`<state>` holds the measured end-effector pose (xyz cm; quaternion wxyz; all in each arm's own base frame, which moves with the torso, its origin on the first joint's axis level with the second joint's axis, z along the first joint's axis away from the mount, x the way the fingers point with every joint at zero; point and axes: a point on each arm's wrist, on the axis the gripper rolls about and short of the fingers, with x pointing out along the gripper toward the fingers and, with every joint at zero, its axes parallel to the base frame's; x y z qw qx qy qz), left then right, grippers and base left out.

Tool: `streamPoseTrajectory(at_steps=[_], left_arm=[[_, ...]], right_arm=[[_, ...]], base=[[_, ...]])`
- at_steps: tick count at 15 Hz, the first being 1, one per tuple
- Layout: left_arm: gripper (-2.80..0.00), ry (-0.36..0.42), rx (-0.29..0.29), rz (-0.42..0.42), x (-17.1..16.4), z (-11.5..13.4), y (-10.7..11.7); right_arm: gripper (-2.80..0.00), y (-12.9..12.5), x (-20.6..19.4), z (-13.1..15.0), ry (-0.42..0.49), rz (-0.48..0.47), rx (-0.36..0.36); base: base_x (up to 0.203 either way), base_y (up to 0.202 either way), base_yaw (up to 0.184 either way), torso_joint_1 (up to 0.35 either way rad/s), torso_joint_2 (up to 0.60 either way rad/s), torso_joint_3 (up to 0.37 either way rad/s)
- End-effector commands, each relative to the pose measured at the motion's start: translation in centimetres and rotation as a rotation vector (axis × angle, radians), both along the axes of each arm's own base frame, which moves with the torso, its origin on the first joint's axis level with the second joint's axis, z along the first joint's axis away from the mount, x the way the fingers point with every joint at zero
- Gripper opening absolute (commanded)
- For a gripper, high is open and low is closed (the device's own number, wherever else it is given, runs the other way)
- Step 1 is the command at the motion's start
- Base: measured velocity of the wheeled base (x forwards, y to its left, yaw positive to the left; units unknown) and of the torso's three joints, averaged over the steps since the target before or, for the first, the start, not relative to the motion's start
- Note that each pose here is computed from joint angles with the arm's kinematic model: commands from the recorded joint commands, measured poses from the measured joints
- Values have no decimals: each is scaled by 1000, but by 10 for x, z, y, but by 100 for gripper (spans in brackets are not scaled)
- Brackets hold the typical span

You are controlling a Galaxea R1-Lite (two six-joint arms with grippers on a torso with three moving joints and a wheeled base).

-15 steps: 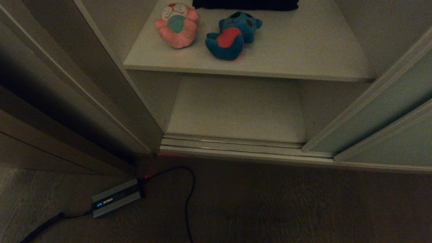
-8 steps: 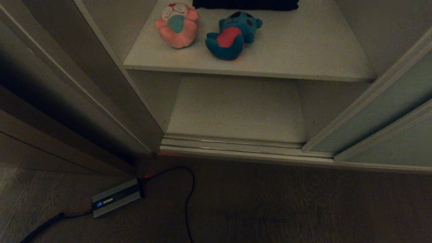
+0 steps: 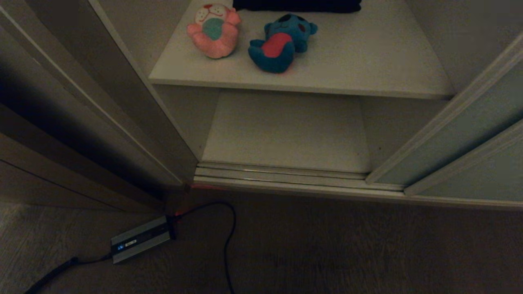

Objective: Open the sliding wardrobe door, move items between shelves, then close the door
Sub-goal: Close the door

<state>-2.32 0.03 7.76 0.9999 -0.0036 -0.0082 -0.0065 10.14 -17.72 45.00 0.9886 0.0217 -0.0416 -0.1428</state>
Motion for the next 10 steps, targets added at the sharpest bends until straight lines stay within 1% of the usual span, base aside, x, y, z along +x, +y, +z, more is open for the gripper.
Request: streamPoseTrajectory(at_steps=[1,5,8,10], left_arm=[[-280,1,-1,-1,0,0,0],[-280,1,-1,-1,0,0,0],[-280,1,-1,-1,0,0,0],[-280,1,-1,-1,0,0,0]], right_arm=[[-280,-2,6,-2,6,28,13],[-280,7,11,0,2,61,4],[-280,12,20,0,-5,56,7],[-280,21,19,3,-13,62,-2]], base=[[0,0,0,0,0,0],[0,0,0,0,0,0],[0,0,0,0,0,0],[0,0,0,0,0,0]])
